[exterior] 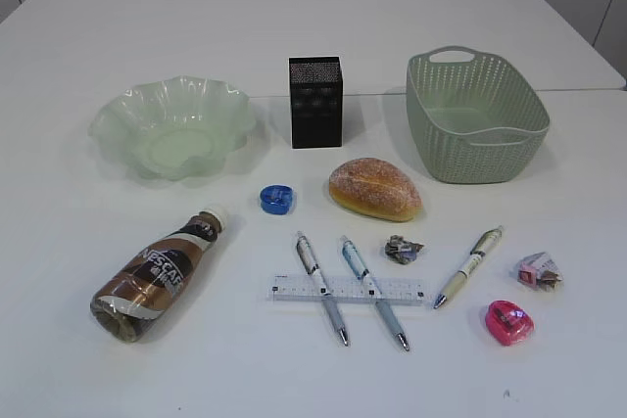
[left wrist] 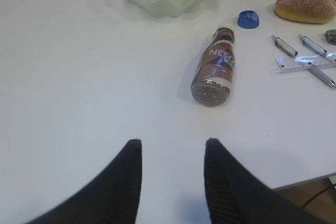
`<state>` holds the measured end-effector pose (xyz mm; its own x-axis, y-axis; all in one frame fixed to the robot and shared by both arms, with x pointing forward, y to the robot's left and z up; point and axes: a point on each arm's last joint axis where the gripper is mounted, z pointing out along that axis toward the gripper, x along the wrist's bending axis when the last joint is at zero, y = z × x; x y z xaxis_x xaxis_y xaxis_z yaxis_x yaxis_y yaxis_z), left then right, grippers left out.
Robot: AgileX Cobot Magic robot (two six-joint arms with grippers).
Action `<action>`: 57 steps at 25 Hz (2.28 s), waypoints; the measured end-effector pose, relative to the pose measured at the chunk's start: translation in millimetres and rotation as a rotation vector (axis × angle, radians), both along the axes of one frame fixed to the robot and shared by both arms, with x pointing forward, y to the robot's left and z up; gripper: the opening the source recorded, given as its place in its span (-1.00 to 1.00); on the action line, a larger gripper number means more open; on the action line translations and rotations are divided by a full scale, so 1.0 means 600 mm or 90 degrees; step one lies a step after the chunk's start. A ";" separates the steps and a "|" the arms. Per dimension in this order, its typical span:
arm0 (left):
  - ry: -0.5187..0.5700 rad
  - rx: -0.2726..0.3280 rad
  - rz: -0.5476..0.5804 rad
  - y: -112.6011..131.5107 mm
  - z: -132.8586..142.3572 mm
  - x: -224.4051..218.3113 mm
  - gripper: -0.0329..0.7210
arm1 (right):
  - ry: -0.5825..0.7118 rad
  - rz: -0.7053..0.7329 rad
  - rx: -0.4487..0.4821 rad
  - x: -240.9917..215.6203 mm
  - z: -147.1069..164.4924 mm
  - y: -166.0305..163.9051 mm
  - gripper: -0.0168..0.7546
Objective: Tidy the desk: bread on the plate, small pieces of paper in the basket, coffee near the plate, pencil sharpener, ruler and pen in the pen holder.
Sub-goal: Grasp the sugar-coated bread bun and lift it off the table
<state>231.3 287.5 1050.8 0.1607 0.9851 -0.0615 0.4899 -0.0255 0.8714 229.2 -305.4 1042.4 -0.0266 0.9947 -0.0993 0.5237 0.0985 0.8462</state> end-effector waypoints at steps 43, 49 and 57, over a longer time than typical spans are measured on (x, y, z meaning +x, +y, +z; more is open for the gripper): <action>-0.288 -0.007 -0.036 -0.003 0.309 0.029 -0.18 | -0.326 0.058 0.034 0.048 0.249 0.012 -0.26; -0.183 0.058 -0.137 -0.019 0.345 0.126 -0.18 | -0.265 0.099 0.003 0.166 0.330 0.029 -0.26; 0.024 0.138 -0.102 -0.046 0.293 0.230 -0.18 | -0.059 0.170 -0.016 0.242 0.296 0.060 -0.26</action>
<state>369.1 259.6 1226.6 0.3175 0.9381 0.1385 0.4969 -0.2890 0.8183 374.5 -269.2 1219.7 -0.2765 0.9510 -0.1386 0.3970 0.2444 0.8847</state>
